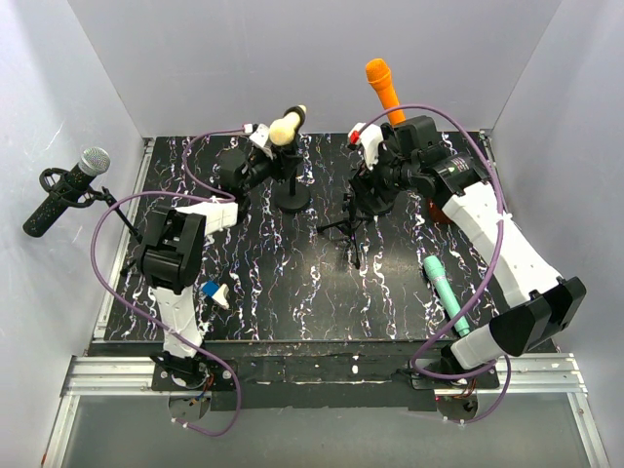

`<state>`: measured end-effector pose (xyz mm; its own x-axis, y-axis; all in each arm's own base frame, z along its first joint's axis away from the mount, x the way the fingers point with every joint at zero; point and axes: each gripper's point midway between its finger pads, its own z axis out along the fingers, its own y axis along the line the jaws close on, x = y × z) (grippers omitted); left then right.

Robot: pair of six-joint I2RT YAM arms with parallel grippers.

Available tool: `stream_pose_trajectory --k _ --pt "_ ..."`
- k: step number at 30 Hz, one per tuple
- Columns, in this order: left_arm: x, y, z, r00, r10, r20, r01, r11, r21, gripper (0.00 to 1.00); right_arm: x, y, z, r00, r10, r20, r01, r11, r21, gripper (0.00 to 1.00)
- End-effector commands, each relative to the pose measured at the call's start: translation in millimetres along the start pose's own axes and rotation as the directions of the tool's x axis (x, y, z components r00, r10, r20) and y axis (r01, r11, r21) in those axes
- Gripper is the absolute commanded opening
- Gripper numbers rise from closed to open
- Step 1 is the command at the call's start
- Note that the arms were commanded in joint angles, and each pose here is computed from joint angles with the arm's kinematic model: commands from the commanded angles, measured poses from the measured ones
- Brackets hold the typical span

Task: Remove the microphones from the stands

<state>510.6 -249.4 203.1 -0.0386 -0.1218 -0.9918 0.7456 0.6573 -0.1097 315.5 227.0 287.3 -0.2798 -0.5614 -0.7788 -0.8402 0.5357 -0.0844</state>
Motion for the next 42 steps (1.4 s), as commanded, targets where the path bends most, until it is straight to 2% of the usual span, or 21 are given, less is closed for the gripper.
stream_pose_trajectory --k 1,8,17,20,27,35,39,42 --pt "-27 -14 13 0.997 0.055 0.061 -0.058 0.998 0.040 0.25 -6 0 -16 1.000 -0.012 0.027 0.011 1.000 0.018 0.76" --pt "-38 -17 -6 0.998 0.050 0.041 -0.051 0.998 0.026 0.00 -7 0 -12 0.998 -0.028 0.063 0.026 0.999 0.029 0.75" --pt "-52 -68 -58 1.000 -0.016 -0.005 0.016 0.991 0.134 0.00 -46 5 -12 0.976 -0.125 0.177 0.132 0.991 -0.029 0.74" --pt "-52 -90 -79 1.000 -0.013 -0.022 0.016 0.982 0.187 0.00 -63 14 -14 0.955 -0.188 0.230 0.205 0.977 -0.054 0.74" --pt "-34 -131 -120 0.998 0.024 -0.063 -0.006 0.961 0.275 0.00 -105 47 -8 0.852 -0.379 0.361 0.437 0.895 -0.093 0.77" --pt "-22 -159 -139 0.994 0.066 -0.084 -0.033 0.937 0.348 0.00 -153 83 4 0.777 -0.431 0.460 0.552 0.817 -0.166 0.78" --pt "-18 -167 -148 0.992 0.091 -0.092 -0.049 0.921 0.386 0.00 -151 115 5 0.729 -0.479 0.488 0.644 0.722 -0.253 0.78" --pt "-16 -167 -150 0.989 0.120 -0.087 -0.077 0.919 0.388 0.00 -140 134 3 0.720 -0.490 0.492 0.671 0.672 -0.313 0.75"
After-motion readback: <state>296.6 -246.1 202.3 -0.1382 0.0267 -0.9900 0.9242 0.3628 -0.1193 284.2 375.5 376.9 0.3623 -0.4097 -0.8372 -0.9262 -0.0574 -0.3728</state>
